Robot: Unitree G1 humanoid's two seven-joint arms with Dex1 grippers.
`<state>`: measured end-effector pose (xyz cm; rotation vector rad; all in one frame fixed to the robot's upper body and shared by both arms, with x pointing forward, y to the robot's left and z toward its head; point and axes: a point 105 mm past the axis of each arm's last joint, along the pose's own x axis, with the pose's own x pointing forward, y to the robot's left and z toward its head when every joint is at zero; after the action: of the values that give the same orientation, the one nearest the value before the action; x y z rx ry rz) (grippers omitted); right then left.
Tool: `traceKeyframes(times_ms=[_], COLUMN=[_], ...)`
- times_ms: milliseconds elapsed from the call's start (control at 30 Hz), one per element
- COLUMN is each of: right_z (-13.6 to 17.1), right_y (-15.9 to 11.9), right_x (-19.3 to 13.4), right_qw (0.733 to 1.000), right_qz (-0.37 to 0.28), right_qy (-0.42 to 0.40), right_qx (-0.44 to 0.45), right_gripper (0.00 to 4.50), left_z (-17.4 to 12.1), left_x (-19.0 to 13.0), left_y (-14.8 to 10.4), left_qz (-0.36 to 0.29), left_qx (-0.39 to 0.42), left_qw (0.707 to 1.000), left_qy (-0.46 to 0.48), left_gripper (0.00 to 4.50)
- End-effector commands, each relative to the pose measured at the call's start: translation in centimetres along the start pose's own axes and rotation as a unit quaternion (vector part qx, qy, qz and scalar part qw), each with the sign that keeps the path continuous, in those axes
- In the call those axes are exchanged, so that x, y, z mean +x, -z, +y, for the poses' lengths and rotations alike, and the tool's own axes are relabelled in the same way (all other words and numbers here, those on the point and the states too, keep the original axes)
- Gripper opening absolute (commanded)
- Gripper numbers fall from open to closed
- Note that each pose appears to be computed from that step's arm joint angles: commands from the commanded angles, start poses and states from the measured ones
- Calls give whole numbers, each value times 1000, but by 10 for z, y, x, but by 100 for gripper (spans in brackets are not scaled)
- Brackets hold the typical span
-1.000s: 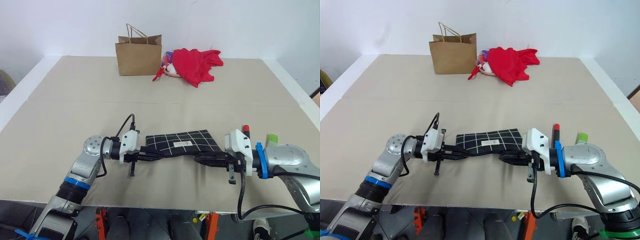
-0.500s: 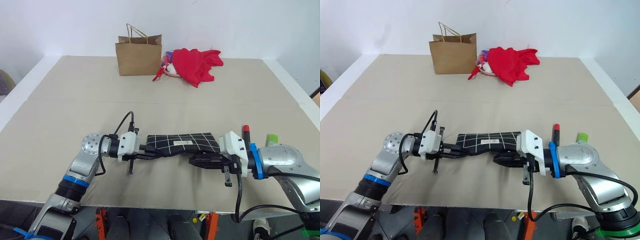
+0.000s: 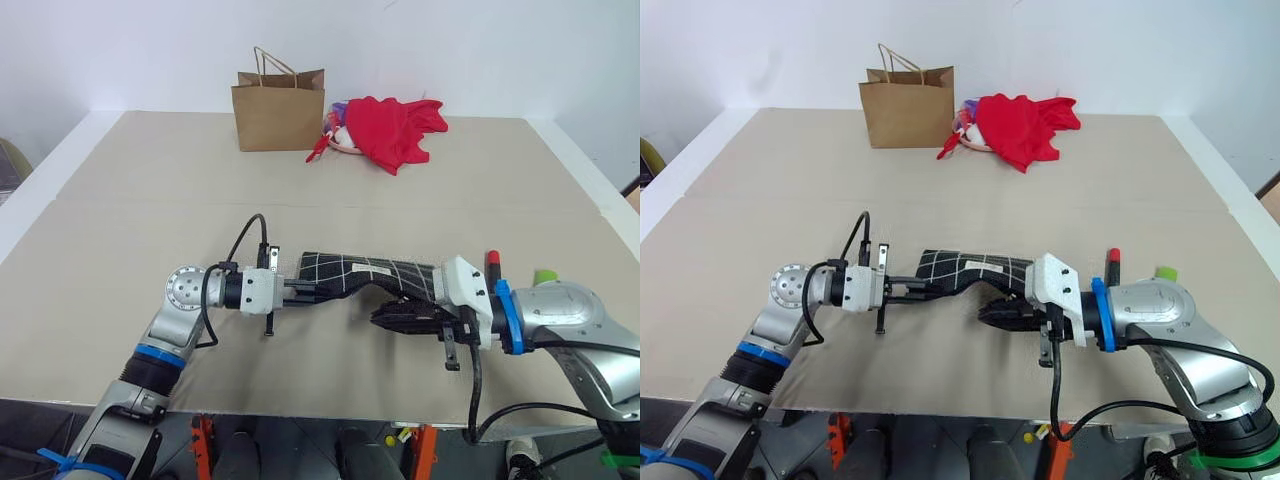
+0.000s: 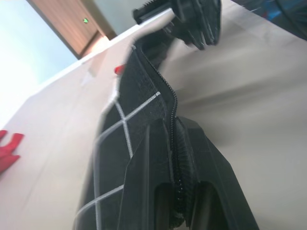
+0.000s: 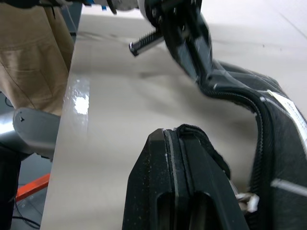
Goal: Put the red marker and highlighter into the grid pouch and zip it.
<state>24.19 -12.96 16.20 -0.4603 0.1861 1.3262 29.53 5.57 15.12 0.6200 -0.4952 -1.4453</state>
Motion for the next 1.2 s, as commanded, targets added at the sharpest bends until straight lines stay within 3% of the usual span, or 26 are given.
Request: traceKeyframes(times_ms=[33, 167, 533, 1200], right_z=[1, -2, -13, -13], right_y=[6, 16, 12, -12], right_x=[-3, -9, -21, -4], right_qw=[1000, 1000, 999, 999], right_qz=[11, 26, 13, -16], right_qy=[-3, 5, 32, 9], right_qx=[-9, -10, -13, -36], right_gripper=[2, 2, 2, 2], left_z=[15, 17, 11, -2], left_x=[-2, -4, -5, 1], left_y=[-12, -10, -6, -5], left_qz=[-14, -10, -6, -10], left_qx=[33, 36, 29, 8], left_qw=[999, 999, 999, 1000], left_qy=[-27, -35, -23, -1], left_gripper=[0, 0, 0, 0])
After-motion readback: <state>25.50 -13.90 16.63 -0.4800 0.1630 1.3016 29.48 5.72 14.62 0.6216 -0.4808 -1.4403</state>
